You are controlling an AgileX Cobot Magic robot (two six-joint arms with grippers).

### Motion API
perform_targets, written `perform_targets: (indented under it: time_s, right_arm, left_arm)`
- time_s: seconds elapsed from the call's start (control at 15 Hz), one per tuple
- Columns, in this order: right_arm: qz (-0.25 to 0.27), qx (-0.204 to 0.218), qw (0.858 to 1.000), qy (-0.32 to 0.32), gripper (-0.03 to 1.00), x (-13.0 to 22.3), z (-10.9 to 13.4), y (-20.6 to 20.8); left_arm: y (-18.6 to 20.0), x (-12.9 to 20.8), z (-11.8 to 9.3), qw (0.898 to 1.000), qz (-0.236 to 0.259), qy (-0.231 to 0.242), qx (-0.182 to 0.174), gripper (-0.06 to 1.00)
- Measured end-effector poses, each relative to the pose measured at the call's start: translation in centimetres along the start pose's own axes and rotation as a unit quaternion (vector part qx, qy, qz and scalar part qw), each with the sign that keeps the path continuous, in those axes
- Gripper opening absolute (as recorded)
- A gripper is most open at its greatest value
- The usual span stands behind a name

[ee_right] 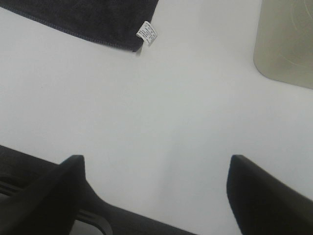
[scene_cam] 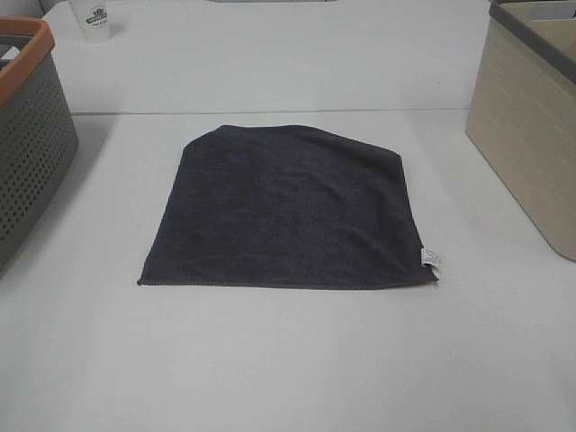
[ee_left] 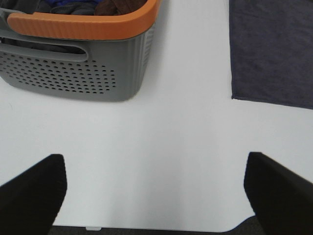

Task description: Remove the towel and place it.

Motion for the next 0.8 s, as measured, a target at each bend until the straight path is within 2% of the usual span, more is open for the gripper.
perform_targets:
  time_s: [0.07, 0.2, 0.33, 0.47, 0.53, 0.8]
  right_arm:
    - [-0.039, 0.0, 0.999, -0.003, 0.78, 1.7, 0.0, 0.9]
    - [-0.089, -0.003, 0.996, -0.007, 0.78, 2.2, -0.1, 2.5]
    - [-0.106, -0.009, 0.994, -0.012, 0.78, 2.9, 0.0, 3.3]
    - [-0.098, -0.008, 0.995, -0.01, 0.78, 4.4, 0.0, 3.5]
    - [-0.099, -0.009, 0.995, -0.01, 0.78, 5.0, 0.0, 3.7]
    - [-0.176, -0.02, 0.984, 0.002, 0.78, 6.5, 0.2, 5.5]
  left_arm:
    - [1.0, 1.4, -0.3, 0.999, -0.036, -0.006, 0.013, 0.92]
    - [2.2, 2.3, -0.5, 0.997, -0.071, -0.026, 0.016, 0.92]
    - [2.8, 2.8, -0.6, 0.995, -0.09, -0.049, 0.019, 0.91]
    - [3.4, 3.5, -0.8, 0.991, -0.117, -0.065, 0.026, 0.91]
    - [3.1, 3.9, -0.8, 0.991, -0.115, -0.07, 0.027, 0.91]
    - [2.7, 3.5, -0.7, 0.988, -0.137, -0.071, 0.023, 0.91]
Point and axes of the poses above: a point on each arm's last joint axis where the gripper is mounted, y pointing back along that axis away from the gripper, z along the wrist's bending axis when the last joint is at zero, x = y × z, the point moved 2 cm from there along -y, pointing out along that axis toward the gripper, and after that the axes turned 4 degrees about -y, right-handed, at the moved point
